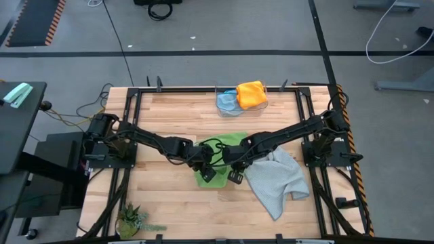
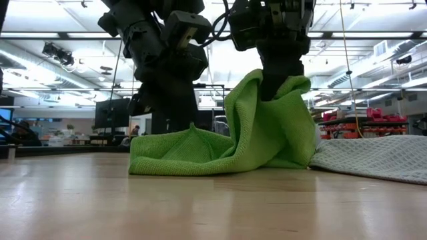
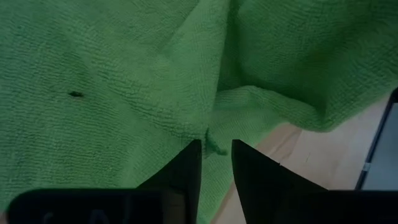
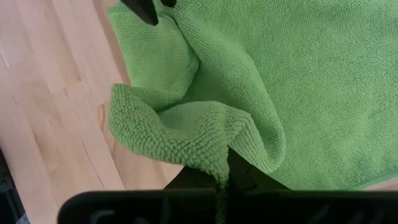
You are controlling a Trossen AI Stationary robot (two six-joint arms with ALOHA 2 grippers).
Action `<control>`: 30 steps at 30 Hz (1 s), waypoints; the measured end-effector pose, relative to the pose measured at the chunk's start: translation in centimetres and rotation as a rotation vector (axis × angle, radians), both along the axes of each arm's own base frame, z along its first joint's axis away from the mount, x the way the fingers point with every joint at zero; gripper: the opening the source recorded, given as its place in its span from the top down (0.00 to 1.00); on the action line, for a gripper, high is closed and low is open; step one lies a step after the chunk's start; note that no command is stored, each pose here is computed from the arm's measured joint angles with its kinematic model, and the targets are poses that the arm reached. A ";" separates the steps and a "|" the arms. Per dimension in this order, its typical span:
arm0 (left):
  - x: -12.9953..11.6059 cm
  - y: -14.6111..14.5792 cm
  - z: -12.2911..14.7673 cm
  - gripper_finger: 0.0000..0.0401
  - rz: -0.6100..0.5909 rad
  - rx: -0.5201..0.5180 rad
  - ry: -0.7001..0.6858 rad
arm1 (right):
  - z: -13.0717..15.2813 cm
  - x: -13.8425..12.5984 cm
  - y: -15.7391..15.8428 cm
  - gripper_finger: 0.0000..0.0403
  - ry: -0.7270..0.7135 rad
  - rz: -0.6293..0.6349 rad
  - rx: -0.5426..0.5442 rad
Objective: Fold microfiber towels
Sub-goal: Fold the green microfiber cloth
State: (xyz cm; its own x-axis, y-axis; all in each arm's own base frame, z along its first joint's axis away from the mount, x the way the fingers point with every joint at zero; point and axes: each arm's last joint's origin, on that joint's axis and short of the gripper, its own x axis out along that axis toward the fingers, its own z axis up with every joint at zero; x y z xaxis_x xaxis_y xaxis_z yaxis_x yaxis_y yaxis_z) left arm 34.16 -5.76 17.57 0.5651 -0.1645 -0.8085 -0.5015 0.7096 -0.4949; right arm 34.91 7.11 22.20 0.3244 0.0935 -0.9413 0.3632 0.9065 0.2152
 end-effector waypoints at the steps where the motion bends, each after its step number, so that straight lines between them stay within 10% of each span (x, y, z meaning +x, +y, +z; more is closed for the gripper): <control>1: 0.0 0.0 0.0 0.78 0.003 0.004 -0.001 | 0.0 0.0 0.0 1.00 0.000 0.000 0.000; 9: 0.0 0.3 0.0 0.98 0.032 0.046 -0.008 | 0.0 0.0 0.0 1.00 -0.002 0.000 0.000; 30: -2.1 0.8 4.1 0.99 0.080 0.139 -0.066 | 1.2 -1.2 -0.3 1.00 0.030 0.000 -0.021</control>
